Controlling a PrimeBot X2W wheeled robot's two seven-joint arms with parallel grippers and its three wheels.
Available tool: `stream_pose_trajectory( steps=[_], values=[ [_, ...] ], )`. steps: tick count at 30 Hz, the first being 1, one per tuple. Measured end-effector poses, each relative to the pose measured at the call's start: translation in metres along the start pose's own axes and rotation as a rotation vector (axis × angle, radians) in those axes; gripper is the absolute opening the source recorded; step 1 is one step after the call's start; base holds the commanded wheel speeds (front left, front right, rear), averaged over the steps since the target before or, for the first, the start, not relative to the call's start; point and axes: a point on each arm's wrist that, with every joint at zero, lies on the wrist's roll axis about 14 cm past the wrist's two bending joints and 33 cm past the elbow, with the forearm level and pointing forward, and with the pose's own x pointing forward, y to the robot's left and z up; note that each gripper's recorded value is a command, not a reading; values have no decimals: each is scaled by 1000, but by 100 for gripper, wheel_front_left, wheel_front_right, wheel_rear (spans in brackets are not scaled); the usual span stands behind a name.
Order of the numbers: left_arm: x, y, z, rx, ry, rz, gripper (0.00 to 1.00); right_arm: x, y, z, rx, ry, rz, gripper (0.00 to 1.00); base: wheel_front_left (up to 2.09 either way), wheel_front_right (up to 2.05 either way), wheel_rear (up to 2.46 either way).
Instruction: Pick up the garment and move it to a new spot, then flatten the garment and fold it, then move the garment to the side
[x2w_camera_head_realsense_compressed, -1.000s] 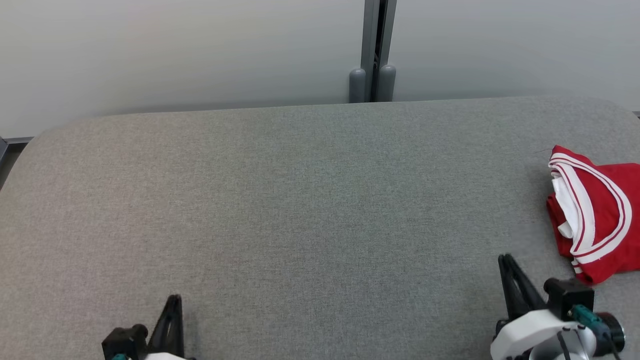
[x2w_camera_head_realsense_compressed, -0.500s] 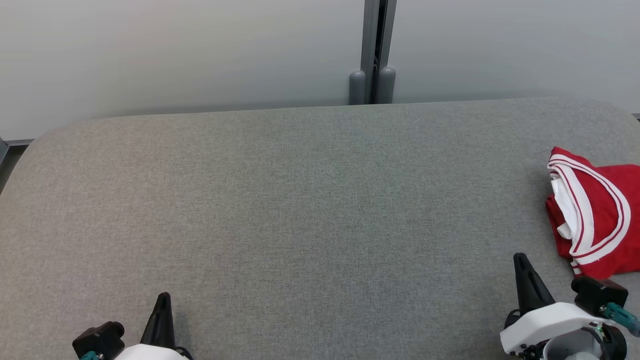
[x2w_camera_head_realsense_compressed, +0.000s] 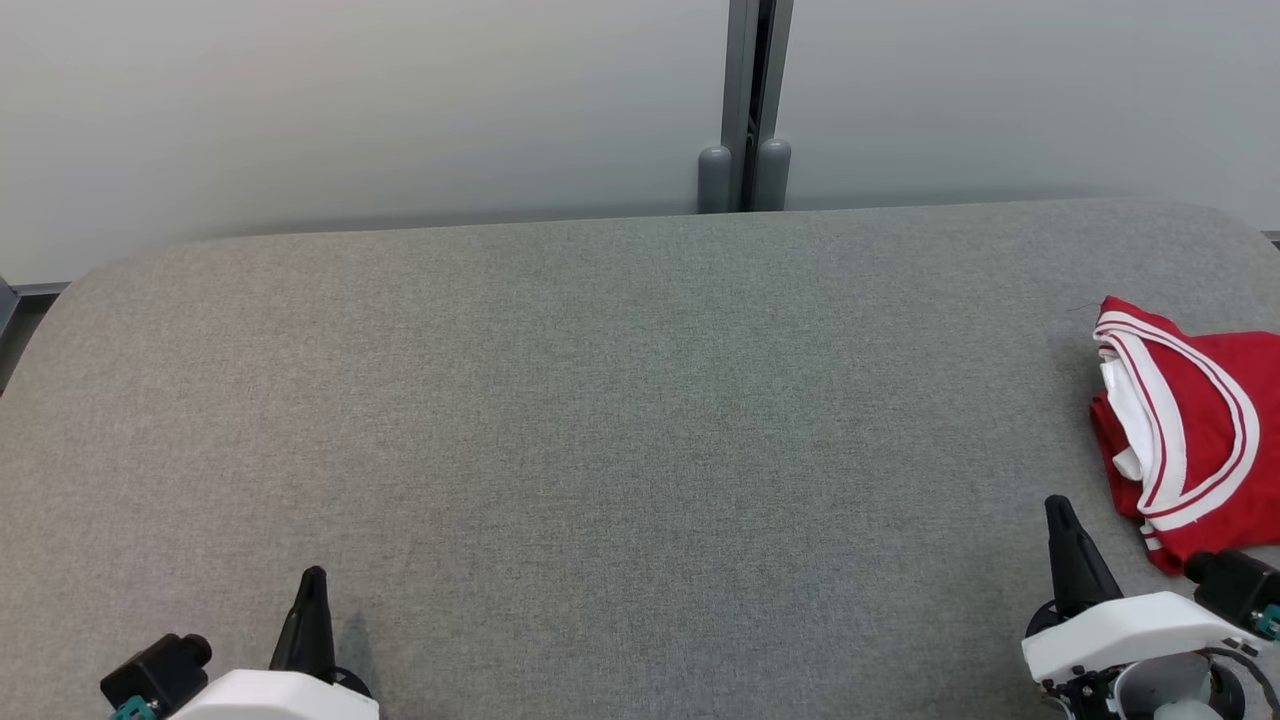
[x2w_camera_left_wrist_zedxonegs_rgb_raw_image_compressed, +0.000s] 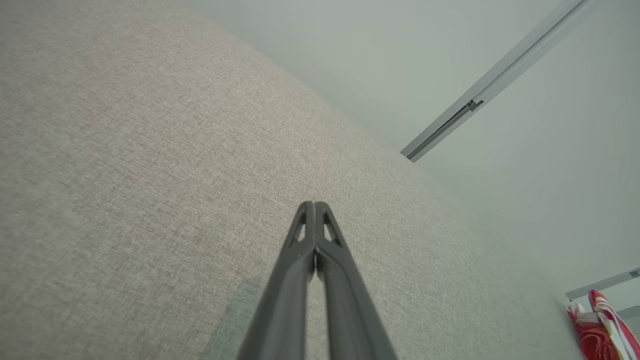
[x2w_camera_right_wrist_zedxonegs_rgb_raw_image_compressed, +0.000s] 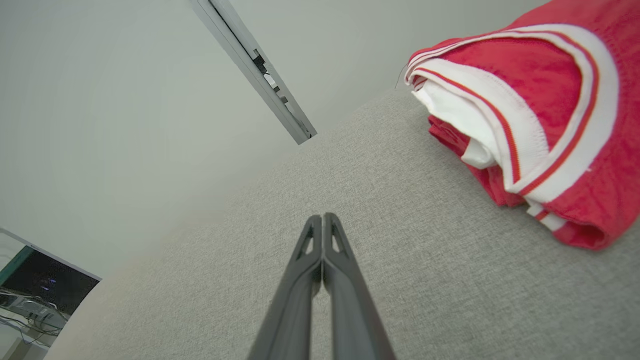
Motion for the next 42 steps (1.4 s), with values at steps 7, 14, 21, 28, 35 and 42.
stream_pose_trajectory(
  steps=[7,14,21,28,35,42],
  values=[
    [3,-4,7,-101,-6,-10,0,0,-1,6,105,-13,-9,0,0,0,0],
    [4,-7,11,-192,-8,-21,0,0,-1,11,204,-21,-10,0,0,0,0],
    [7,-12,19,-277,-17,-42,0,0,0,16,294,-28,-5,0,0,0,0],
    [8,-16,24,-359,-17,-61,0,0,1,20,380,-36,0,0,0,0,0],
    [8,-19,28,-432,-20,-75,0,-1,2,23,459,-39,8,0,0,0,0],
    [10,-25,36,-502,-27,-102,0,-1,3,28,533,-45,18,0,0,0,0]
  ],
)
